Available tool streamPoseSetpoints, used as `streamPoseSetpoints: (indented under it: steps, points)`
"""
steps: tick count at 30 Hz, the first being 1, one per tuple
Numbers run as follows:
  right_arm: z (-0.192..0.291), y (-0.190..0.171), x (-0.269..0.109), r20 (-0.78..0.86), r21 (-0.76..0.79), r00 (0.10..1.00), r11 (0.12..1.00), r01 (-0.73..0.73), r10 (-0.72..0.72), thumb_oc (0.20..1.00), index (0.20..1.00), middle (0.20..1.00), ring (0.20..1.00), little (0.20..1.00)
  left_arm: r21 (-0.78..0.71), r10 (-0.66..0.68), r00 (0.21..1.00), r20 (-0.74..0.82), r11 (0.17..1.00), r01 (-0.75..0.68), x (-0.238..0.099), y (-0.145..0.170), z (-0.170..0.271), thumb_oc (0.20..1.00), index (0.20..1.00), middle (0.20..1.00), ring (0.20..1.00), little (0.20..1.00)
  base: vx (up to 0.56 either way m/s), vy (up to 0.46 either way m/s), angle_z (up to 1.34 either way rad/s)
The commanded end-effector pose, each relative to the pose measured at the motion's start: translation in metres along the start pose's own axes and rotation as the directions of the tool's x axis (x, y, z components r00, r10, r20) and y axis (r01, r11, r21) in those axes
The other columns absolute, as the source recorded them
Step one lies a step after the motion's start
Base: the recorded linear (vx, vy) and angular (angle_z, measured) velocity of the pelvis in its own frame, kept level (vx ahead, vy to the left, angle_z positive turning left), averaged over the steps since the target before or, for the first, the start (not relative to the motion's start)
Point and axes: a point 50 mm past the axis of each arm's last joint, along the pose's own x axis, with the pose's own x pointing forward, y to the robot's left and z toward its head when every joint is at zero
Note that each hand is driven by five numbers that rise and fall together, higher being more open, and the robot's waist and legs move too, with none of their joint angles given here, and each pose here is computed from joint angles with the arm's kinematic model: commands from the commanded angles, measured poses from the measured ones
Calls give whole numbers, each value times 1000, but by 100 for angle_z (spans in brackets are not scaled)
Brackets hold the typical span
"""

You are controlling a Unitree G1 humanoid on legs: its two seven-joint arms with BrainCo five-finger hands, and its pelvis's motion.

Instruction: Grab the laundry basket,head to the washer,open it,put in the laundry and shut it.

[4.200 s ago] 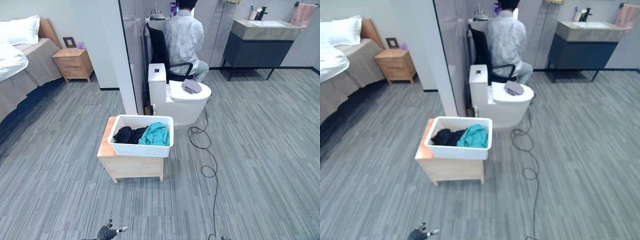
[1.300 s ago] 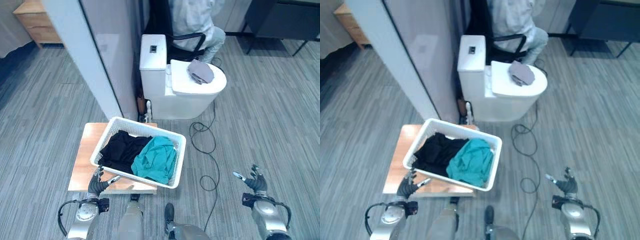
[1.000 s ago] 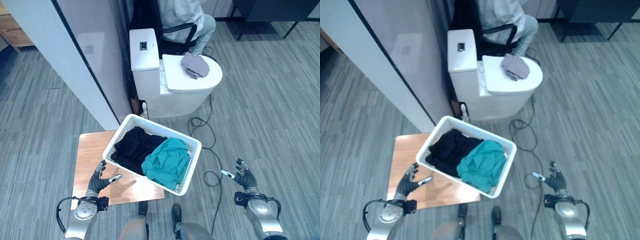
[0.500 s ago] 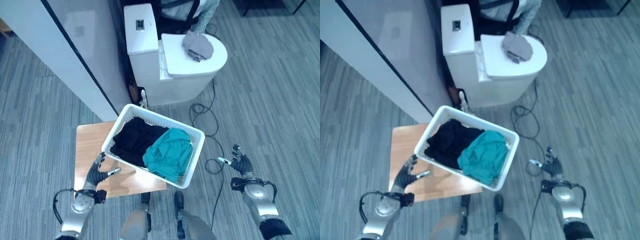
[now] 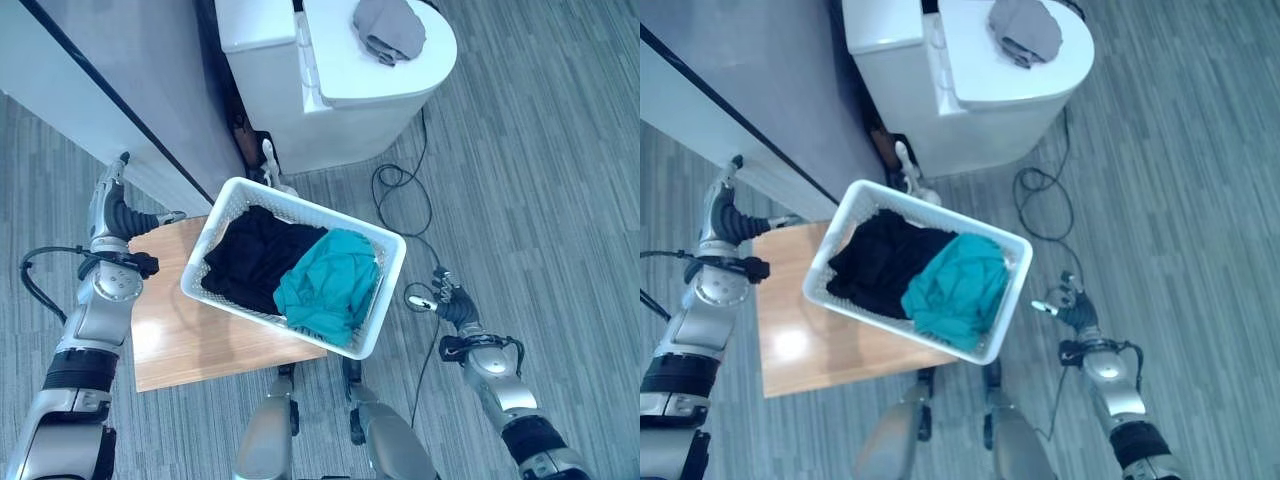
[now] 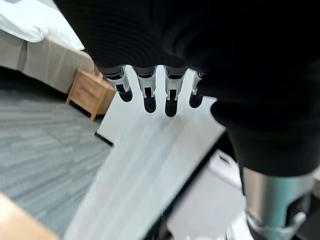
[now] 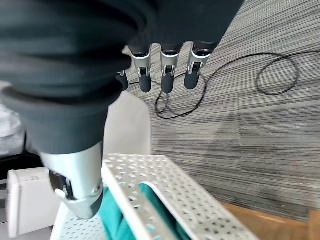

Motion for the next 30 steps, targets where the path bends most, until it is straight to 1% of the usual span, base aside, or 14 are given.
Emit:
streamPoseSetpoints:
  steps: [1,2,5,10,18,22,27,30]
  points:
    - [16,8,-4,99,45,995,999,-22,18,1000,1000,1000,1000,1000,-16,21,1000,2,1000,-21,3,-8,4,1000,1000,1000,1000,1000,0,0,0]
    - [17,7,-4,100,45,995,999,-20,16,1000,1000,1000,1000,1000,-17,21,1000,4,1000,-21,4,-8,5,1000,1000,1000,1000,1000,-17,-17,-3]
    - [21,10,-2,116,65,993,998,-28,20,1000,1000,1000,1000,1000,-116,-17,1000,-11,993,15,4,-25,12,1000,1000,1000,1000,1000,-8,-8,-3]
    - [27,12,-1,145,79,989,996,-31,19,1000,1000,1000,1000,1000,-166,-31,999,-30,986,25,2,-36,14,1000,1000,1000,1000,1000,0,0,0]
    - [34,14,0,179,79,984,996,-31,16,1000,1000,1000,1000,1000,-167,-88,995,-41,983,80,-4,-55,14,1000,1000,1000,1000,1000,0,0,0]
    - [45,18,-4,239,95,970,993,-65,40,1000,1000,1000,1000,1000,-132,-120,991,-54,985,112,-5,-66,13,1000,1000,1000,1000,1000,0,-8,0]
    - [58,18,-8,305,109,951,990,-86,49,1000,1000,1000,1000,1000,-39,-134,988,-70,991,132,-3,-70,9,1000,1000,1000,1000,1000,0,0,0]
    - [61,18,-10,318,108,946,990,-95,56,1000,1000,1000,1000,1000,-5,-143,987,-73,990,143,0,-72,9,1000,1000,1000,1000,1000,0,0,0]
